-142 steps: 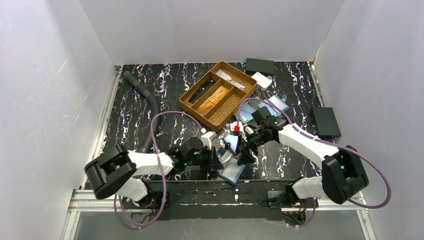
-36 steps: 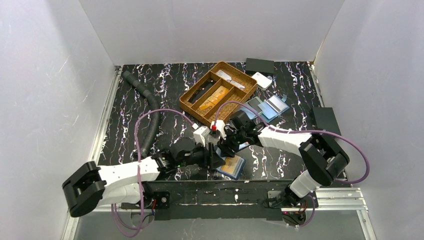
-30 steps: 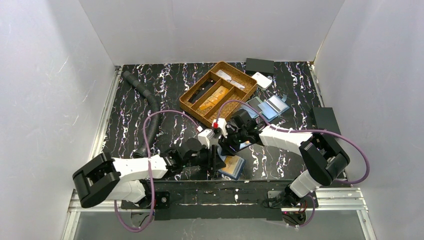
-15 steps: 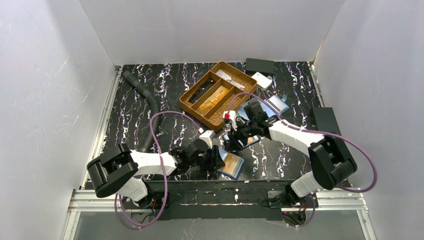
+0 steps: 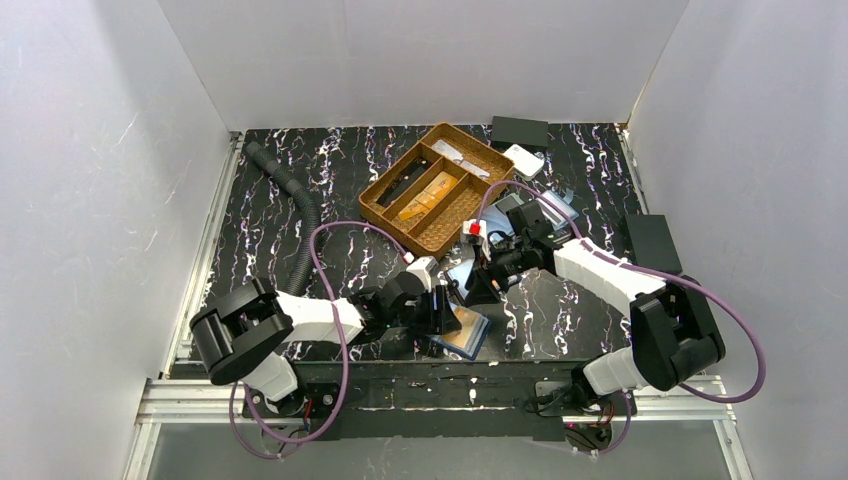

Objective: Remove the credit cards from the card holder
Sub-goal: Remove the credit card from the card holder.

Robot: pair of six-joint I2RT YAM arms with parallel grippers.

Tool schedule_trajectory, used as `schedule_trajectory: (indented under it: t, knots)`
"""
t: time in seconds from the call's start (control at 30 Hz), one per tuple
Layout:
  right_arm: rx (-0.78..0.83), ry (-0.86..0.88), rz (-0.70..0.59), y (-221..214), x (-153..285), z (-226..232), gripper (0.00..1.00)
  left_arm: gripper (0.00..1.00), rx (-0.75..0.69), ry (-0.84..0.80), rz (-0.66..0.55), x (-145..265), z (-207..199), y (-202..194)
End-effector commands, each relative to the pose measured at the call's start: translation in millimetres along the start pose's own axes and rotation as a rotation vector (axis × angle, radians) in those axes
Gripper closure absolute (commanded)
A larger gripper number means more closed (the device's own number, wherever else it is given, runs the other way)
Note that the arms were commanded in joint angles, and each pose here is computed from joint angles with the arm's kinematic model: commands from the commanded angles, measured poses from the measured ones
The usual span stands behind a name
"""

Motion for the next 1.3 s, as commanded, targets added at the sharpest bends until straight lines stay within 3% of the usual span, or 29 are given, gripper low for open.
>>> schedule_trajectory:
  t: [0.0, 0.2, 0.3, 0.43, 0.67, 0.97, 1.1, 1.27]
  knots:
    - [0.017, 0.033, -0.026, 5, 0, 0, 0.42, 0.51, 0.063, 0.019, 0.014, -4, -1, 0]
    - [0.01, 0.034, -0.021, 3, -1, -1, 0.42, 0.61, 0.099, 0.055, 0.044, -10, 6, -5]
    - [0.01, 0.033, -0.02, 3, -1, -2, 0.42, 0.71, 0.113, 0.08, 0.045, -10, 12, -8]
    - [0.004, 0.041, -0.02, 2, -2, -2, 0.42, 1.0, 0.143, 0.111, 0.023, -7, 22, -8]
    - [-0.098, 0.094, -0.073, -5, -11, 1, 0.42, 1.0, 0.245, 0.185, -0.136, 14, 49, -3]
    - [-0.442, 0.055, -0.155, -10, -28, -2, 0.43, 1.0, 0.502, 0.325, -0.338, 38, 101, -21]
    - [-0.63, -0.015, -0.203, -7, -38, 1, 0.42, 1.0, 0.565, 0.339, -0.414, 44, 110, -21]
    - [-0.799, -0.046, -0.172, -7, -49, 0, 0.4, 1.0, 0.577, 0.331, -0.436, 44, 108, -18]
Point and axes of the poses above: each gripper's point midway between its finger pads, its own x axis back along the fingers, its own z axis along the line the jaws close on, y = z × x, the point moved 10 cm from there along x, back along the fingers, and after that the axes turned 13 degrees about x, right-handed, at the moved point
